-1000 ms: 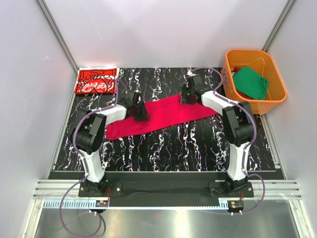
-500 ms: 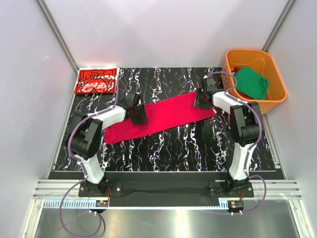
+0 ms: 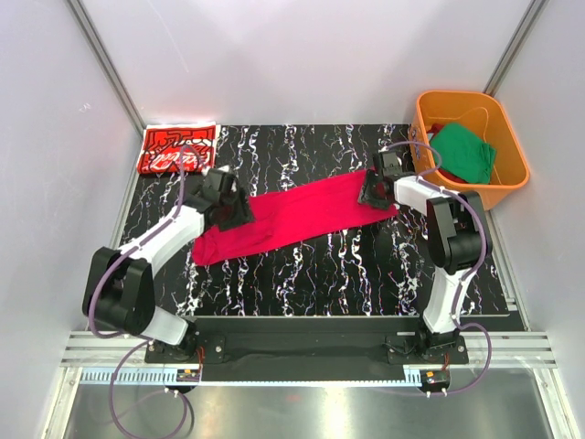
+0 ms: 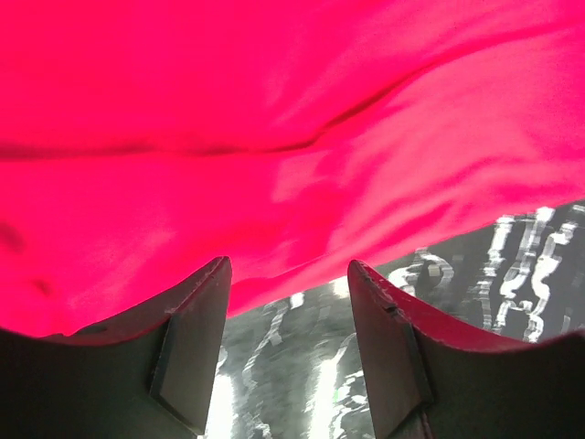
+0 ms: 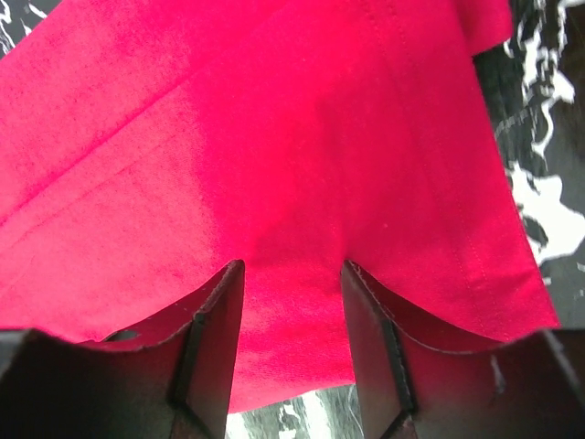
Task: Fold and stack the t-shirts
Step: Fold the tshirt
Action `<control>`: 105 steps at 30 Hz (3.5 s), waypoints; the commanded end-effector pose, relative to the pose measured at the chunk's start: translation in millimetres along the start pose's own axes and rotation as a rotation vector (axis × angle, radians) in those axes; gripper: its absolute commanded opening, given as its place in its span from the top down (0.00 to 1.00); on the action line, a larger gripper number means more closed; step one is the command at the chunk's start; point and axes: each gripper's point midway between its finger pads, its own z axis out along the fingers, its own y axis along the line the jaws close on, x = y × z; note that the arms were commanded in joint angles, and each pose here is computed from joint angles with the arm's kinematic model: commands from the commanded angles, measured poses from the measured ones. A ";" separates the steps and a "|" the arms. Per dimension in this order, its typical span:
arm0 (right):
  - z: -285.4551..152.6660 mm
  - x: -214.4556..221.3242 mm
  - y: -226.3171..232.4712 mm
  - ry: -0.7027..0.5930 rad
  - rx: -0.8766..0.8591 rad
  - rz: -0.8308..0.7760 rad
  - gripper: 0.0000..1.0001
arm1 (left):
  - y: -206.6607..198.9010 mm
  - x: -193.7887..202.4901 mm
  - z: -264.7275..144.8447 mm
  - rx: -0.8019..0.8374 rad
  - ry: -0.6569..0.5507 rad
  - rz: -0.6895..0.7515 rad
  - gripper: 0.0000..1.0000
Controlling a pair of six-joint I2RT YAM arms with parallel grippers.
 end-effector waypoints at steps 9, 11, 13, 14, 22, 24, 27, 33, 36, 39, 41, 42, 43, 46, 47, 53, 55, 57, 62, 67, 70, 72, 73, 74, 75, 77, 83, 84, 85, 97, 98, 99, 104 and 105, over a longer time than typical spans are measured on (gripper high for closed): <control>-24.6 51.3 -26.1 0.130 0.075 0.017 0.43 | 85.2 22.9 -25.2 -0.222 -0.018 -0.236 0.43; -21.9 57.1 -27.4 0.144 0.075 0.021 0.41 | 100.3 30.0 -21.7 -0.243 -0.004 -0.302 0.47; -18.3 56.3 -30.4 0.145 0.081 0.028 0.41 | 111.6 32.1 -17.2 -0.256 -0.003 -0.344 0.48; -16.0 57.0 -29.8 0.152 0.077 0.030 0.41 | 116.5 33.6 -13.2 -0.271 0.010 -0.359 0.49; -13.0 20.5 -5.6 0.104 0.017 0.047 0.40 | 142.5 17.8 32.1 -0.358 0.096 -0.371 0.63; -12.4 15.0 -2.0 0.101 0.014 0.045 0.39 | 140.3 7.1 36.7 -0.357 0.108 -0.380 0.66; -21.0 1.7 3.8 0.070 -0.001 0.038 0.39 | 138.4 -4.6 22.1 -0.348 0.037 -0.378 0.62; -37.2 -17.0 3.1 0.026 0.008 0.024 0.38 | 126.8 -1.8 -2.4 -0.280 -0.009 -0.385 0.54; -42.7 -22.2 6.3 0.011 -0.008 0.027 0.37 | 120.1 2.5 -7.8 -0.239 -0.015 -0.404 0.55; -46.7 -25.6 5.3 0.002 -0.009 0.025 0.37 | 109.9 7.2 -6.3 -0.165 -0.015 -0.413 0.57; -48.6 -28.2 3.5 -0.007 -0.008 0.026 0.37 | 106.0 10.7 0.0 -0.137 0.000 -0.418 0.58; -49.2 -28.0 2.7 -0.008 -0.007 0.029 0.37 | 103.5 12.6 2.3 -0.124 0.013 -0.418 0.59; -49.6 -29.7 1.9 -0.012 -0.008 0.032 0.37 | 103.0 12.9 4.4 -0.120 0.018 -0.418 0.59; -51.6 -31.7 0.1 -0.018 -0.013 0.035 0.37 | 100.4 14.3 10.6 -0.096 0.026 -0.416 0.59; -52.5 -32.1 -0.3 -0.019 -0.014 0.035 0.37 | 99.7 15.8 11.8 -0.087 0.027 -0.415 0.60; -53.7 -34.9 0.6 -0.023 -0.023 0.040 0.37 | 100.1 20.9 17.5 -0.095 0.053 -0.422 0.62; -53.7 -35.6 1.9 -0.025 -0.029 0.043 0.37 | 100.9 21.3 18.7 -0.097 0.053 -0.422 0.64; -53.5 -36.8 2.4 -0.028 -0.031 0.042 0.37 | 100.6 21.0 18.3 -0.096 0.051 -0.423 0.67; -49.1 -34.2 0.9 -0.017 -0.026 0.044 0.37 | 98.5 16.0 12.8 -0.090 0.028 -0.418 0.77; -39.9 -35.7 -3.6 -0.009 -0.013 0.094 0.36 | 99.7 14.5 7.4 -0.097 0.011 -0.413 0.87; -30.4 -42.0 -11.1 -0.016 0.014 0.151 0.36 | 98.3 13.5 5.4 -0.094 0.010 -0.406 0.98; -28.1 -55.2 -17.7 -0.054 0.047 0.188 0.36 | 94.6 10.2 1.7 -0.086 0.000 -0.390 1.00; -22.9 -56.9 -20.2 -0.058 0.063 0.206 0.36 | 93.5 9.1 0.3 -0.088 -0.004 -0.383 1.00; -22.9 -67.7 -22.5 -0.088 0.082 0.215 0.36 | 92.0 6.5 -2.0 -0.092 -0.012 -0.368 1.00; -20.7 -72.6 -22.6 -0.099 0.090 0.222 0.36 | 90.8 5.4 -3.7 -0.091 -0.016 -0.363 1.00; -12.5 -74.0 -29.0 -0.093 0.135 0.225 0.36 | 86.6 0.3 -9.3 -0.080 -0.035 -0.349 1.00; -3.4 -91.9 -41.1 -0.129 0.237 0.259 0.46 | 73.1 -12.7 -24.1 -0.052 -0.072 -0.310 1.00; -3.0 -96.7 -39.9 -0.140 0.236 0.261 0.48 | 69.8 -13.1 -25.6 -0.041 -0.072 -0.305 1.00; 0.6 -97.9 -41.6 -0.137 0.250 0.255 0.50 | 66.6 -15.7 -28.3 -0.031 -0.080 -0.301 1.00; 17.0 -99.4 -49.1 -0.108 0.313 0.235 0.57 | 51.6 -17.8 -33.6 0.017 -0.083 -0.285 1.00; 18.3 -98.7 -49.0 -0.106 0.312 0.237 0.57 | 51.4 -17.7 -33.6 0.019 -0.082 -0.285 1.00; 19.0 -99.5 -48.3 -0.106 0.311 0.240 0.58 | 51.3 -17.3 -33.3 0.019 -0.080 -0.285 1.00; 25.2 -98.4 -47.9 -0.087 0.317 0.238 0.64 | 49.2 -20.5 -36.5 0.027 -0.089 -0.280 1.00; 26.2 -97.4 -47.3 -0.081 0.317 0.235 0.64 | 48.9 -21.3 -37.5 0.027 -0.093 -0.280 1.00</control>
